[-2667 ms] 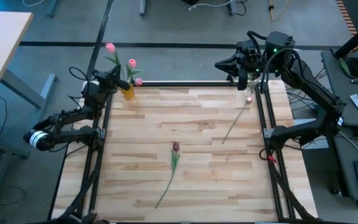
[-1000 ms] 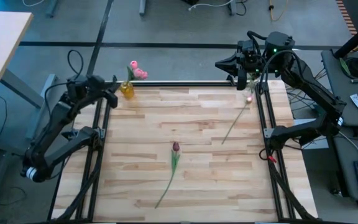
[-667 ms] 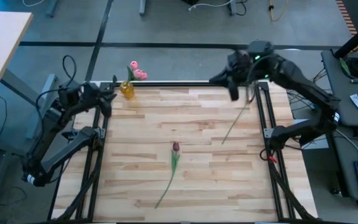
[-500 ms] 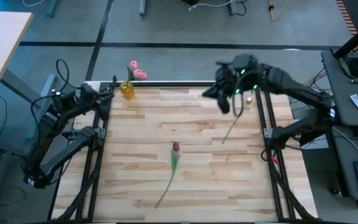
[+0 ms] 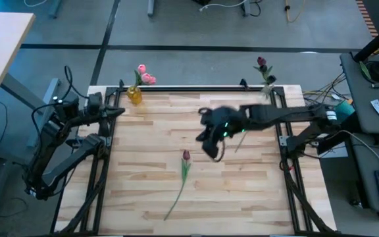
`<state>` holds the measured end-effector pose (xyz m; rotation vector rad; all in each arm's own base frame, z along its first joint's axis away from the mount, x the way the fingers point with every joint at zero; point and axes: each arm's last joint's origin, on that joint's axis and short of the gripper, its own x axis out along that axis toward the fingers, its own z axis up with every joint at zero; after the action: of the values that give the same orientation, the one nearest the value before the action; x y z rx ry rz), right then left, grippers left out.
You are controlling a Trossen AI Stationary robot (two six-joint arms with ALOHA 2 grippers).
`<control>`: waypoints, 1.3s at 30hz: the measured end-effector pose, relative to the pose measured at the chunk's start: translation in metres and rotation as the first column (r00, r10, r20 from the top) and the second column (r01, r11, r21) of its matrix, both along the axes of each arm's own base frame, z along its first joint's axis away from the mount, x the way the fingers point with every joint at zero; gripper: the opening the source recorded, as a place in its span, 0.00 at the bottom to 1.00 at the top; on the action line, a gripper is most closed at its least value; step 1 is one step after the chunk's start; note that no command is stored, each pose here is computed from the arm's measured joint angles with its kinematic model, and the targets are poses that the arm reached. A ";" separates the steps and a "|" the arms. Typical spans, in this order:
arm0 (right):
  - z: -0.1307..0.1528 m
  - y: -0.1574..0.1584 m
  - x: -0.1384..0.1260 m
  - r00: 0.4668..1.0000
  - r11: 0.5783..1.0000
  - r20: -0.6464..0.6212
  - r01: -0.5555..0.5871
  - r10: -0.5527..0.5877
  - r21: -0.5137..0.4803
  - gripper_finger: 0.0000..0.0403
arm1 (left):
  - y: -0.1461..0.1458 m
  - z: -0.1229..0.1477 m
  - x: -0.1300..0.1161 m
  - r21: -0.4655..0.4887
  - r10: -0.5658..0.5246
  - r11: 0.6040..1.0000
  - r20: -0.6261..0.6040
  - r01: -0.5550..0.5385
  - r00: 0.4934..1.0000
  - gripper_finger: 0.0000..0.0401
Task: Sort flowers into vase by color
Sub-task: Put the dark red tulip into the transparent vase
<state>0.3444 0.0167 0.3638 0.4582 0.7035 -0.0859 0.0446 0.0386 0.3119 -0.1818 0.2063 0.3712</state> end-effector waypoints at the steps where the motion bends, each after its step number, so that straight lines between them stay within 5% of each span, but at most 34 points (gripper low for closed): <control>1: -0.005 0.007 0.005 1.000 1.000 -0.012 0.018 -0.018 0.023 0.03 | 0.000 0.000 0.001 0.002 -0.019 1.000 0.009 0.019 1.000 0.00; 8: -0.050 0.039 0.038 0.971 0.949 -0.151 0.219 -0.187 0.226 0.03 | 0.002 -0.006 0.005 -0.019 -0.144 0.989 0.058 0.146 0.988 0.00; 13: -0.088 0.050 0.057 0.915 0.887 -0.281 0.367 -0.289 0.280 0.03 | 0.005 -0.010 0.009 0.001 -0.190 0.982 0.090 0.191 0.978 0.00; 17: -0.114 0.053 0.067 0.867 0.839 -0.364 0.454 -0.339 0.299 0.08 | 0.009 -0.015 0.011 -0.008 -0.198 0.980 0.114 0.200 0.974 0.00; 29: -0.181 0.061 0.090 0.758 0.726 -0.535 0.598 -0.374 0.340 0.44 | 0.013 -0.022 0.014 -0.017 -0.209 0.977 0.131 0.213 0.969 0.00; 39: -0.220 0.062 0.101 0.709 0.688 -0.563 0.657 -0.425 0.308 0.45 | 0.013 -0.022 0.014 -0.023 -0.222 0.974 0.136 0.227 0.966 0.00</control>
<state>0.4456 0.0784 0.1434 1.1793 1.0316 -0.6318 0.0589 0.0514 0.2898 -0.2177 0.1014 0.1286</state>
